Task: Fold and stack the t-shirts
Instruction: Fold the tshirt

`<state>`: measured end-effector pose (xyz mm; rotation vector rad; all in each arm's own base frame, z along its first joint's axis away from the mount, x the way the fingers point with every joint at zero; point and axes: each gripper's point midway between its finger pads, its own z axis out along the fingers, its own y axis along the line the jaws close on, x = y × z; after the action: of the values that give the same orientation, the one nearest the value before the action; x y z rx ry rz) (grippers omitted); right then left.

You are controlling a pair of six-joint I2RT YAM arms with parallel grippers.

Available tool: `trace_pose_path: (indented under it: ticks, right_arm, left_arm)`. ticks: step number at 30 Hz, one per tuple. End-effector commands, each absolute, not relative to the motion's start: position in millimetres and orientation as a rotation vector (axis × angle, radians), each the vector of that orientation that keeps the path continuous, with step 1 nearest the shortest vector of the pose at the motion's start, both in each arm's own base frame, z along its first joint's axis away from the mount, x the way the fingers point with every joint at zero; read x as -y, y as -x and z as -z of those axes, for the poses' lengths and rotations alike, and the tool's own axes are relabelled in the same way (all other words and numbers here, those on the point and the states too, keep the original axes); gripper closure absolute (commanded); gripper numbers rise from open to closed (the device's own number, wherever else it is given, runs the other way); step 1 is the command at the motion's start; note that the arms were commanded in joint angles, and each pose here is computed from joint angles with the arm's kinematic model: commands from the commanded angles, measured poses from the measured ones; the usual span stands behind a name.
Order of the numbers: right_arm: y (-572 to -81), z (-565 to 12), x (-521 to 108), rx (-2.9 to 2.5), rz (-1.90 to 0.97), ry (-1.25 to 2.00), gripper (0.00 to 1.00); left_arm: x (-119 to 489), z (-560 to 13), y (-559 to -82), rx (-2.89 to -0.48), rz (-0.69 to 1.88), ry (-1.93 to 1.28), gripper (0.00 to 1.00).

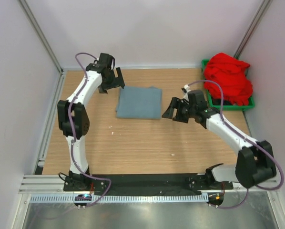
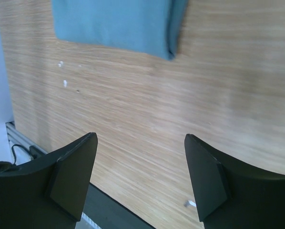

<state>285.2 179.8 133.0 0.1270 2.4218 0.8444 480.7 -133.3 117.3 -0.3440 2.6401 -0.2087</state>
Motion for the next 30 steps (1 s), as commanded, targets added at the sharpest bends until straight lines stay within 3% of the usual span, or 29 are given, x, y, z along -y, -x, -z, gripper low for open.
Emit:
trace_pose_path:
  ticks: [1,6,13,17,24,30]
  right_arm:
    - [-333.9,-173.1,-230.6,-2.299,-0.95,-0.021,0.26]
    - [-394.9,-171.4,-264.6,-2.282,-1.025,-0.011,0.44]
    - [-441.8,-82.8,-257.9,-2.401,-1.075,-0.134,0.62]
    - [-420.2,-31.4,-232.2,-2.522,-0.993,-0.239,0.65]
    - [-385.6,-21.2,-220.3,-2.545,-0.966,-0.275,0.64]
    - [-347.6,-29.2,-203.3,-2.578,-0.812,-0.268,0.61]
  left_arm:
    - [147.4,-179.7,-486.9,-2.458,0.288,0.268,0.0]
    - [195.5,-144.9,-473.9,-2.562,0.479,0.14,0.0]
    - [212.4,-89.8,-462.3,-2.644,0.567,0.139,0.0]
    - [201.4,-58.2,-451.1,-2.712,0.486,0.169,0.0]
    - [187.9,-15.5,-397.3,-2.823,0.419,0.248,0.01]
    - [178.7,-39.8,-350.5,-2.808,0.368,0.218,0.0]
